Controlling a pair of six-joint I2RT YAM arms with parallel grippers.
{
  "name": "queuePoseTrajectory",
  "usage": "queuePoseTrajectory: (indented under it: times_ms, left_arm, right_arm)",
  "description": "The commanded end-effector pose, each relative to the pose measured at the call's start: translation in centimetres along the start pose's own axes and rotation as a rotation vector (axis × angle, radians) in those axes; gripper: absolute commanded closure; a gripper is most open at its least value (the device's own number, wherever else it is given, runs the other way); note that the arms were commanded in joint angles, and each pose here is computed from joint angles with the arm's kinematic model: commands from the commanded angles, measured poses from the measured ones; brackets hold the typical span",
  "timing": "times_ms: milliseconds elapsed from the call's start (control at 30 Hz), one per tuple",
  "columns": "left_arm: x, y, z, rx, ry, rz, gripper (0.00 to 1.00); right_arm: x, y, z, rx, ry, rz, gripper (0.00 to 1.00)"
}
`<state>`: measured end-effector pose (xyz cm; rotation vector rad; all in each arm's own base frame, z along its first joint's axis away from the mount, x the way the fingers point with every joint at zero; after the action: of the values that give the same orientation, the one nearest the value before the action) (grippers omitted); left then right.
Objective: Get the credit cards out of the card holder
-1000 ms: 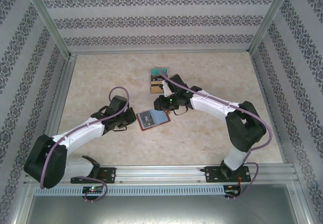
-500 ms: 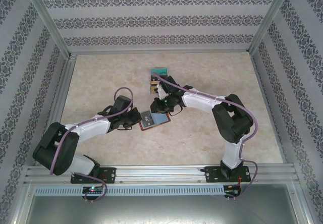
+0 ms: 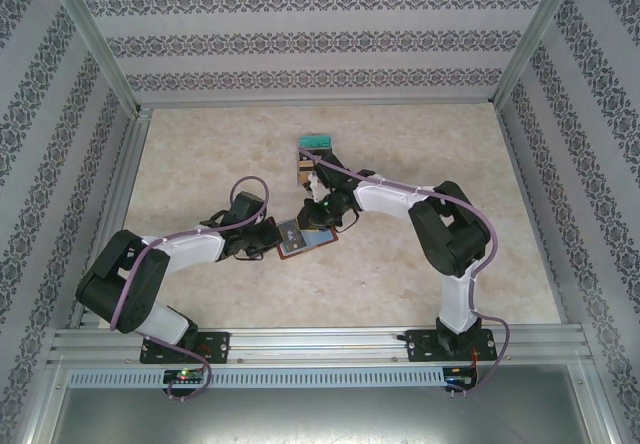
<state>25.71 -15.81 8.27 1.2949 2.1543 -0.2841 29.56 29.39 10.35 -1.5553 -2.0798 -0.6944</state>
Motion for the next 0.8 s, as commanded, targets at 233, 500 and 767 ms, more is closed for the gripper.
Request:
queuePoseTrajectory:
  times_ms: [233, 500, 767]
  left_arm:
    - [1.7, -0.4, 0.8, 0.027, 0.085, -0.023, 1.0]
    - [1.8, -0.7, 1.2, 0.042, 0.097, -0.018, 1.0]
    - [1.7, -0.8, 1.3, 0.045, 0.097, -0.016, 1.0]
  right_arm:
    - [-0.2, -0.3, 1.2, 0.057, -0.007, 0.016, 0.77]
    - [-0.5, -0.3, 1.7, 0.069, -0.008, 0.019, 0.77]
    - [-0.7, -0.2, 2.2, 0.08, 0.0, 0.025, 0.77]
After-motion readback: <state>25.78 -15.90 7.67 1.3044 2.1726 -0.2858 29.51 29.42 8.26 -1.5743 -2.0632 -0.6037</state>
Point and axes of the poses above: each hand's point on the last joint's axis, 136 mm out from that joint toward the fingers, its own z axis out along the fingers, its own x axis along the line the jaws close on, y = z × x, the point moved 7 cm from there along -z, back along the fingers, and after that the axes turned 5 degrees about -z, right-handed, at the moved point
